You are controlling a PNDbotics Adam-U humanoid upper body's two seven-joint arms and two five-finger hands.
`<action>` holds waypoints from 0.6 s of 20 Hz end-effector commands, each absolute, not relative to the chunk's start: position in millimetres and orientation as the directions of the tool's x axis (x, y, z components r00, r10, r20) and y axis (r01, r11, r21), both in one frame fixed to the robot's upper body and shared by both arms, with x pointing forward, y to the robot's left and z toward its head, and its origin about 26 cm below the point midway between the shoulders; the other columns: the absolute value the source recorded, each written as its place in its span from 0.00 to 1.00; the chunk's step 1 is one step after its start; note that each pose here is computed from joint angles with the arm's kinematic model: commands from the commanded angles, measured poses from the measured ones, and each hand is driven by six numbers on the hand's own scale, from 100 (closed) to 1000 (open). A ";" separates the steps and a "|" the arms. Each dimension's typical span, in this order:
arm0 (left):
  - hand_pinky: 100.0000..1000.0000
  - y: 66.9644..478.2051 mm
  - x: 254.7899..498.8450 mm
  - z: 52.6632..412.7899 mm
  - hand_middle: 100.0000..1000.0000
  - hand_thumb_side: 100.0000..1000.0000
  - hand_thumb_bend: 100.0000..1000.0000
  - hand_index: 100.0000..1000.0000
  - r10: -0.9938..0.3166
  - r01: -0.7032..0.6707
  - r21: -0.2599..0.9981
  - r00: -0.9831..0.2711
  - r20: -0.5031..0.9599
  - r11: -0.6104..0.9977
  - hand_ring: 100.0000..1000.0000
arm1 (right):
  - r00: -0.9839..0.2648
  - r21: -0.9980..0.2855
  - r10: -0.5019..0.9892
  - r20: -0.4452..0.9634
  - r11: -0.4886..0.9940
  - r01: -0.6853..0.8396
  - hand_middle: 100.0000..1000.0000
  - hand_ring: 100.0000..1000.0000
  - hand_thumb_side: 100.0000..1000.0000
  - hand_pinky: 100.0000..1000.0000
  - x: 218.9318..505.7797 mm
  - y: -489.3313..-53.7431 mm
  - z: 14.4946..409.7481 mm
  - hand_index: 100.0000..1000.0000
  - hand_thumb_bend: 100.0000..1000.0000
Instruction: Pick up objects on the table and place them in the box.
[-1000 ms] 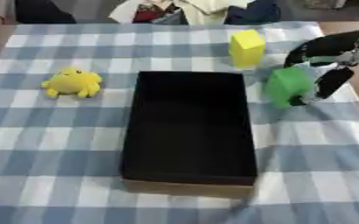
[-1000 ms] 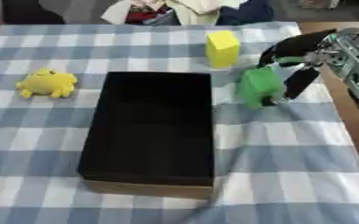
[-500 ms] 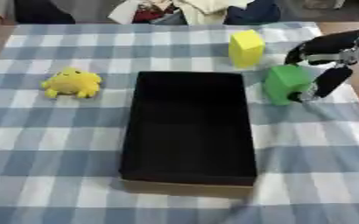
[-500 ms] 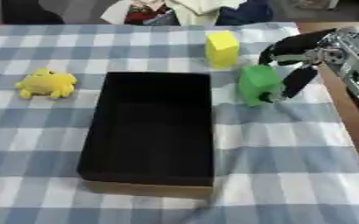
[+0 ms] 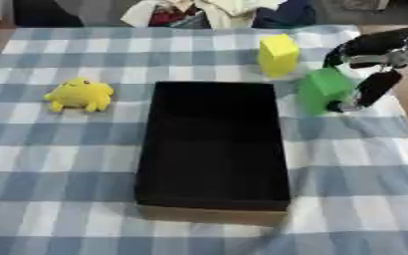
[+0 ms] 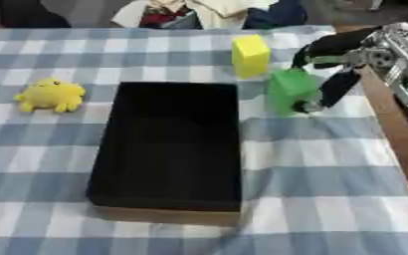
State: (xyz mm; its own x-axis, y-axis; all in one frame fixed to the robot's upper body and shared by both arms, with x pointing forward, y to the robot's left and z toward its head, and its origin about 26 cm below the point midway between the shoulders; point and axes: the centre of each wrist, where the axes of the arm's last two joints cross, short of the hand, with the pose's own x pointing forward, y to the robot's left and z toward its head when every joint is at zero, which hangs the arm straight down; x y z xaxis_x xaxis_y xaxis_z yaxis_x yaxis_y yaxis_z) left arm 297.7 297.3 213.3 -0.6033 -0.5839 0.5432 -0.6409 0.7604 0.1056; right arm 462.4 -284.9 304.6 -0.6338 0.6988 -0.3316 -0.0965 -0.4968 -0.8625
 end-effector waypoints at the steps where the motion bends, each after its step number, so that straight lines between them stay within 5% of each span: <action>1: 0.53 301.0 295.0 223.6 0.64 0.87 0.00 0.81 -0.609 -0.652 0.114 -0.613 0.503 0.750 0.63 | -0.668 -0.814 0.626 -0.401 -0.579 -0.054 0.74 0.92 0.32 0.98 449.8 -287.3 336.8 0.70 0.00; 12: 0.53 301.8 294.8 224.0 0.64 0.87 0.00 0.81 -0.614 -0.656 0.117 -0.608 0.503 0.745 0.64 | -0.685 -0.854 0.603 -0.408 -0.518 0.053 0.74 0.90 0.22 0.96 417.2 -260.2 370.3 0.69 0.00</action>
